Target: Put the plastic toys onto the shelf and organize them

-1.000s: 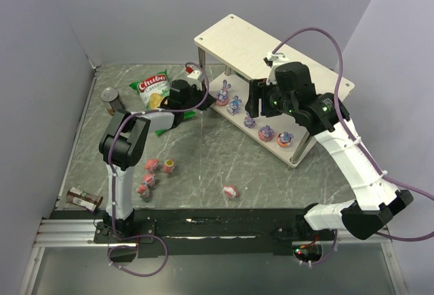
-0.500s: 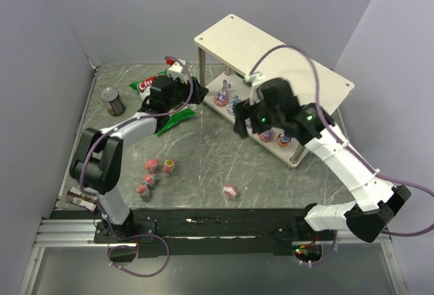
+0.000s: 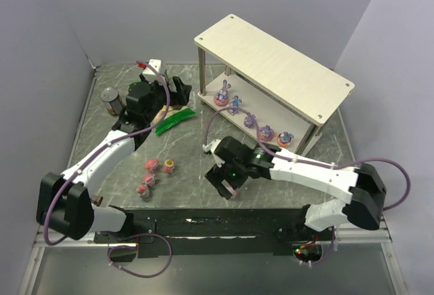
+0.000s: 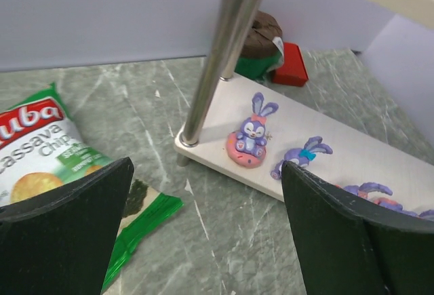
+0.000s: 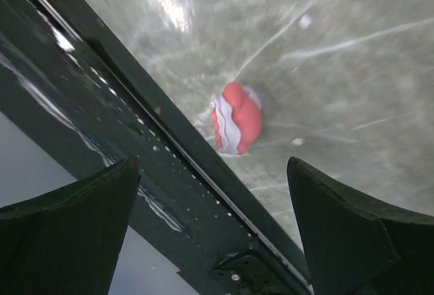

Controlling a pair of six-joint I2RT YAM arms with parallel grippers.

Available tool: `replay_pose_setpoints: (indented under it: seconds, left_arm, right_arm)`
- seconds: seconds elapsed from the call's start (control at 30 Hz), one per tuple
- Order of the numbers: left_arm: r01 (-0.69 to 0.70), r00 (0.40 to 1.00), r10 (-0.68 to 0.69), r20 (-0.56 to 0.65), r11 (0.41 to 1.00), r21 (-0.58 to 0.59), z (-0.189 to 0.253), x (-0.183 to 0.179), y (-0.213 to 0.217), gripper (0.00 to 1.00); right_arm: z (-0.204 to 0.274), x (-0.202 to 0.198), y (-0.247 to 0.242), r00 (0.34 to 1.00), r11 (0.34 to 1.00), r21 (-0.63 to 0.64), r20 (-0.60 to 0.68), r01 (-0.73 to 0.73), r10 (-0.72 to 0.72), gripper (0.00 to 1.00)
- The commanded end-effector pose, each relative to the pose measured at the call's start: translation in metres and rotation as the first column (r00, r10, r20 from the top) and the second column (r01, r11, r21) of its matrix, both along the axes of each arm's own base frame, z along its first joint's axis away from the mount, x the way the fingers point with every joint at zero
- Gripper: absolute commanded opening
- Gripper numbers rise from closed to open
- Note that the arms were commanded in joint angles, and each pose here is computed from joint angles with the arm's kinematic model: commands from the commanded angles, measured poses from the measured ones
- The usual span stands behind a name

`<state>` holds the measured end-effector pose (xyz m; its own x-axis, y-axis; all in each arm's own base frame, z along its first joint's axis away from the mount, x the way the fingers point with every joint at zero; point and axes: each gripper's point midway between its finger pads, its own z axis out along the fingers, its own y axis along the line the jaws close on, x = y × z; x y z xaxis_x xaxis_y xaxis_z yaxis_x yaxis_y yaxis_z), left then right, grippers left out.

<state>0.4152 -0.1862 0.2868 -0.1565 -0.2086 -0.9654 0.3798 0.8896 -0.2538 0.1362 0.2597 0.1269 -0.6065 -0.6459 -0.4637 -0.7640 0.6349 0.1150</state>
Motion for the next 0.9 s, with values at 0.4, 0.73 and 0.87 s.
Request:
replay_pose_setpoints:
  seconds: [0.4,0.73,0.87]
  left_arm:
    - [-0.041,0.999,0.041,0.002,0.999,-0.008,0.006,-0.037,0.022,0.96]
    - [0.021,0.999,-0.020,0.031,1.000,-0.021,0.013,-0.041,0.012,0.96]
    - [0.030,0.999,-0.029,0.021,0.999,-0.025,0.014,-0.037,0.008,0.96]
  right_arm:
    - [-0.079,0.004,0.014,0.994,0.984,-0.145,-0.031,0.103,-0.109,0.77]
    - [-0.082,0.011,-0.001,0.991,0.965,-0.224,0.007,0.133,-0.135,0.34]
    - [-0.051,0.027,0.003,0.988,0.973,-0.181,0.075,0.144,-0.132,0.00]
